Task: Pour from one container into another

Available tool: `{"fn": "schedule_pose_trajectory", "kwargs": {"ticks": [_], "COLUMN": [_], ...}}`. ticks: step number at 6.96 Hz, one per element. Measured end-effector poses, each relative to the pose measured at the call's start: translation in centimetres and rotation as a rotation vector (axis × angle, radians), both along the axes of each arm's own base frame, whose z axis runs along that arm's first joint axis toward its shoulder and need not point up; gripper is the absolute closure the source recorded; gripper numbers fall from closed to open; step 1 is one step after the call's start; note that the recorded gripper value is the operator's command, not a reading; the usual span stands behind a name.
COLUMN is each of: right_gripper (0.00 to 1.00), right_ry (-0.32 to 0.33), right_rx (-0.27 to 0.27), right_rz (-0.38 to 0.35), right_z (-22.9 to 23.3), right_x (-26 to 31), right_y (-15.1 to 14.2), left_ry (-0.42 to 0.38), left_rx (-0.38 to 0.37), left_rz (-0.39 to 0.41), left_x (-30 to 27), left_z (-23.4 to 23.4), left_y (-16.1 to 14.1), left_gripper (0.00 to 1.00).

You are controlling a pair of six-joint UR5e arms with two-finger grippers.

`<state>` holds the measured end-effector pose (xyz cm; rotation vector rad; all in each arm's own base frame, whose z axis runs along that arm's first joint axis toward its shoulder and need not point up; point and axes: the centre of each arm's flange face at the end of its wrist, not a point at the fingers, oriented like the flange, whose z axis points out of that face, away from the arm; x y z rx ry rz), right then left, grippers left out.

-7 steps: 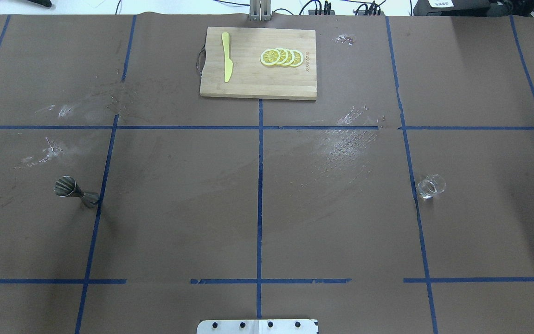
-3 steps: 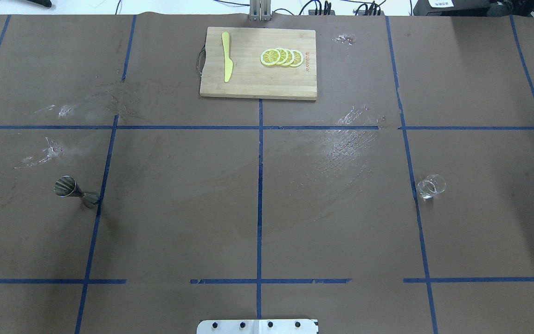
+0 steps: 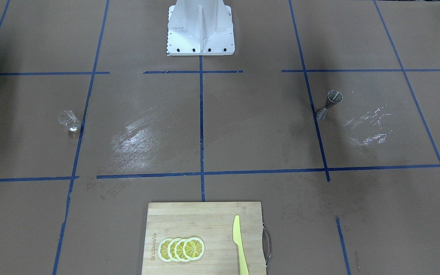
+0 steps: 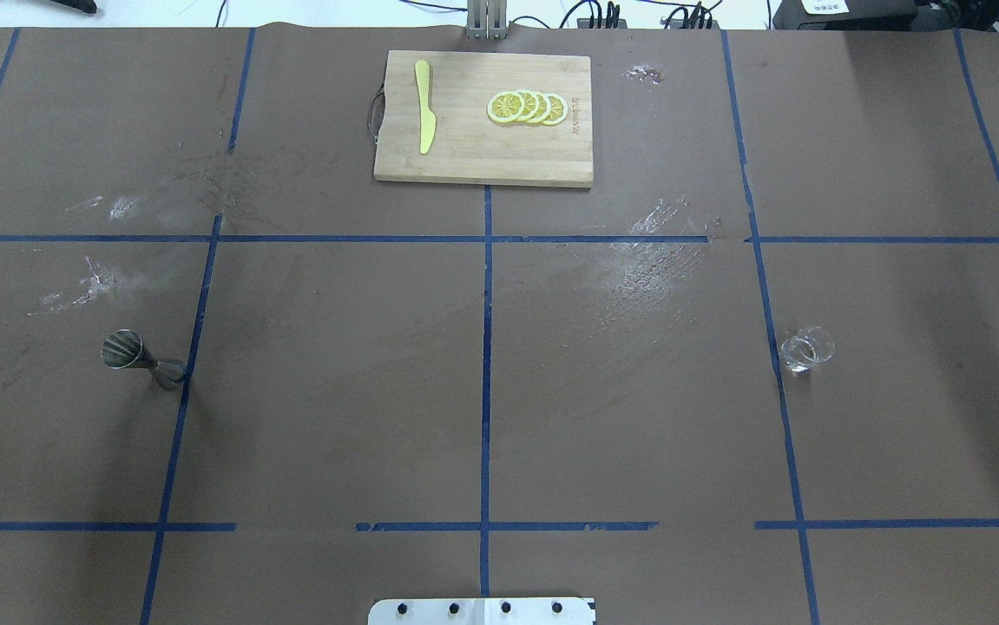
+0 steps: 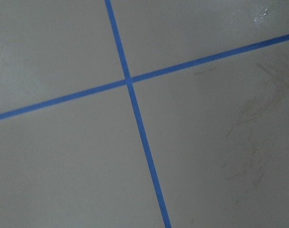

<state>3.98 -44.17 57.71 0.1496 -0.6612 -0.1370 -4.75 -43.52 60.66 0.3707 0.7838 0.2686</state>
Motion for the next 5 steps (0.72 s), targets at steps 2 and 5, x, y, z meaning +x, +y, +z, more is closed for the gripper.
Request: {"fn": "schedule_pose_trajectory", "kwargs": {"ticks": [2,5], "right_gripper": [0.0,0.0], "right_ry": [-0.008,-0.028], "right_rx": [0.045,0.103], "right_rz": [-0.001,0.0], "right_z": [-1.9,-2.9], "right_x": [-0.2,-0.4], "right_y": [-1.9,-2.6], "left_ry": [0.013,0.044], "left_rx": [0.281,0.546], "left_rz": [-0.003,-0.036], "left_x": [0.1,0.1], "left_z": [-2.1,-5.1], "left_y": [-2.5,-3.0], "left_gripper": [0.0,0.0]}}
